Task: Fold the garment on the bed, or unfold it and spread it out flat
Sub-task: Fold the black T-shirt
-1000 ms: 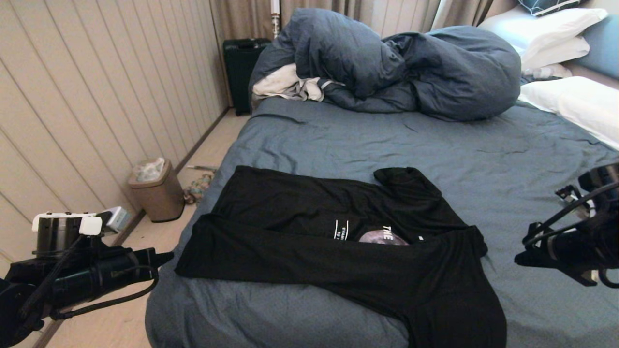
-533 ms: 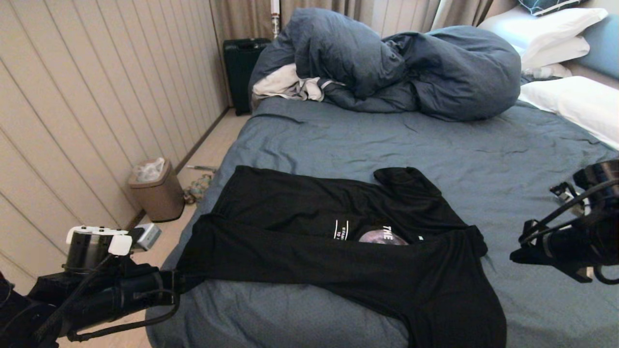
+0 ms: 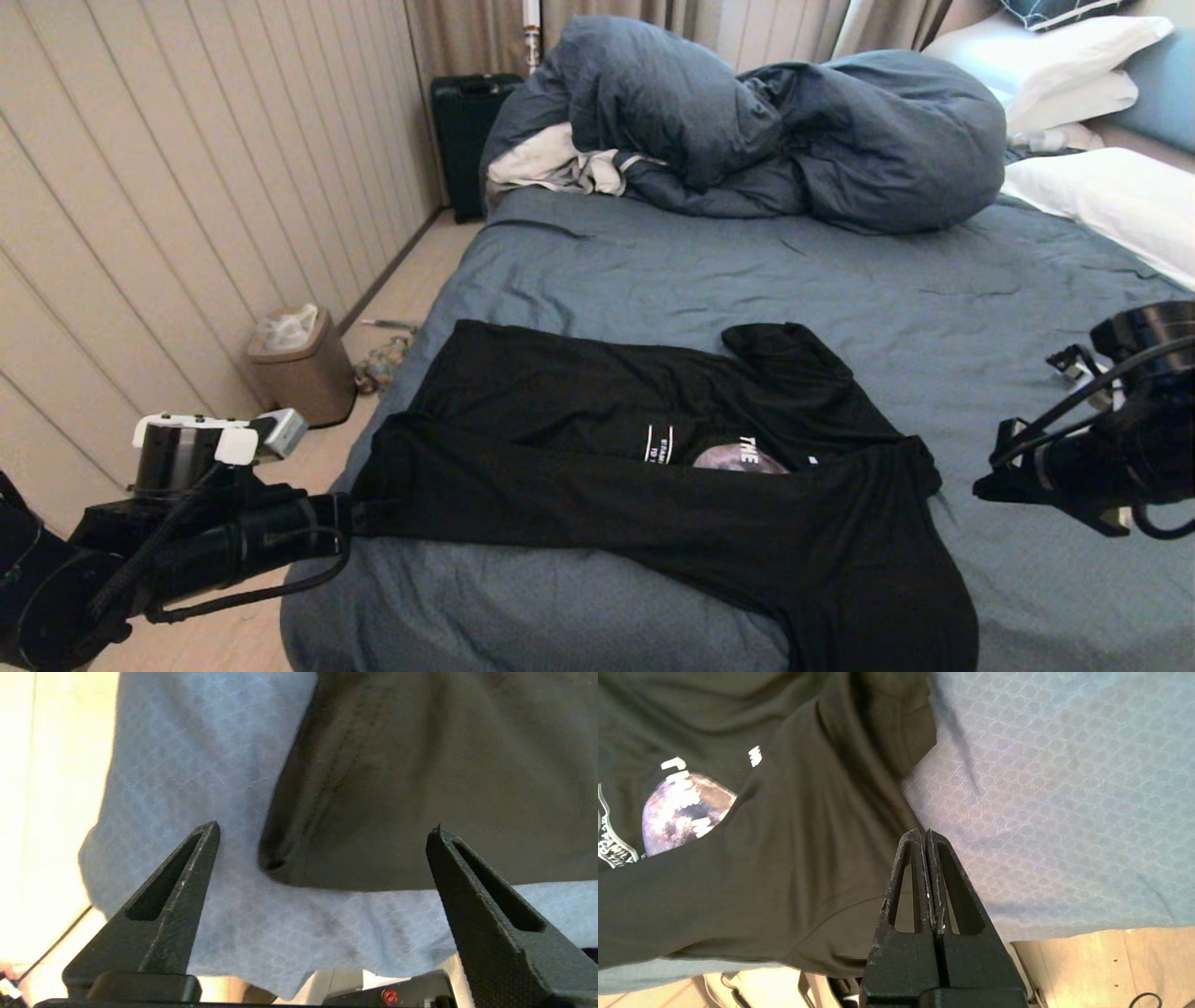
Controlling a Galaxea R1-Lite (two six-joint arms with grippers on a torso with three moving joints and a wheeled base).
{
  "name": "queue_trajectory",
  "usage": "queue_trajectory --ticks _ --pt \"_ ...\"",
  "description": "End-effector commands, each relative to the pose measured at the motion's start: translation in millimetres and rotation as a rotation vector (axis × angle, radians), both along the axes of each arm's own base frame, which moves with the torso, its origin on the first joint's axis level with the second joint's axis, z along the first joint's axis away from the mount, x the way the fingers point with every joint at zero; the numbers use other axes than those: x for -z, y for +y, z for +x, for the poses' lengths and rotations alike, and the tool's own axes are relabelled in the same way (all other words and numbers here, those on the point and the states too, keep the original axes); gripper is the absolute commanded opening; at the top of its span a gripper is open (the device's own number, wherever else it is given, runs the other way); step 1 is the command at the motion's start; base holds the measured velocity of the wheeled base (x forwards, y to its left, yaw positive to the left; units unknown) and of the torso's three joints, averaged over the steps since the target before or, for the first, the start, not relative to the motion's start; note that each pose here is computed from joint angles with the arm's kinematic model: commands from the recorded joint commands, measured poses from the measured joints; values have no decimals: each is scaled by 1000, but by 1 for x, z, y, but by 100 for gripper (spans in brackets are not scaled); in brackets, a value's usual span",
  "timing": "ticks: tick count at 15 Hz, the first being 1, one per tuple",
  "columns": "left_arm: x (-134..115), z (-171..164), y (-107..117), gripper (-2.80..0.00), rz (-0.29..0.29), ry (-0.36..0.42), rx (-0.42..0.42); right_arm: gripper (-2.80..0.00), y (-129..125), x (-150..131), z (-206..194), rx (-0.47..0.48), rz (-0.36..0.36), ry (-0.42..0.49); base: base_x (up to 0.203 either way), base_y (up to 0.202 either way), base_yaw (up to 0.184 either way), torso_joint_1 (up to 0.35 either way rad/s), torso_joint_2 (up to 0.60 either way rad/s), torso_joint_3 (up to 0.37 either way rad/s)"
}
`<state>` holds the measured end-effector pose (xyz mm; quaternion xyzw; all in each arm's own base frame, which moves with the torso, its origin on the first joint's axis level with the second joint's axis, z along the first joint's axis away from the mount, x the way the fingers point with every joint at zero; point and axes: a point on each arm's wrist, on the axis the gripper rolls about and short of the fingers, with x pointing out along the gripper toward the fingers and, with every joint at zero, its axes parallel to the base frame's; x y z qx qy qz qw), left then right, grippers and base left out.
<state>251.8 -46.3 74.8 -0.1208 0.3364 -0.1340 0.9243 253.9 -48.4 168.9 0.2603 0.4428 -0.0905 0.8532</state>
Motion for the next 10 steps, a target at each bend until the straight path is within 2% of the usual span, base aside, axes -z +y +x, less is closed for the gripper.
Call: queue_trajectory --ticks 1,3,4,10 --pt "0 1 0 0 -2 -3 -3 -280 3 1 1 -9 1 4 0 0 0 0 0 0" --pt "1 0 1 0 -1 0 -2 -280 4 1 2 -11 0 4 0 0 0 0 0 0" --pt "1 0 0 -280 1 0 1 -280 4 1 3 -15 0 7 0 0 0 0 0 0" --pt "2 -2 -10 -280 -7 8 48 -280 5 -1 5 -17 -7 -2 0 0 0 0 0 0"
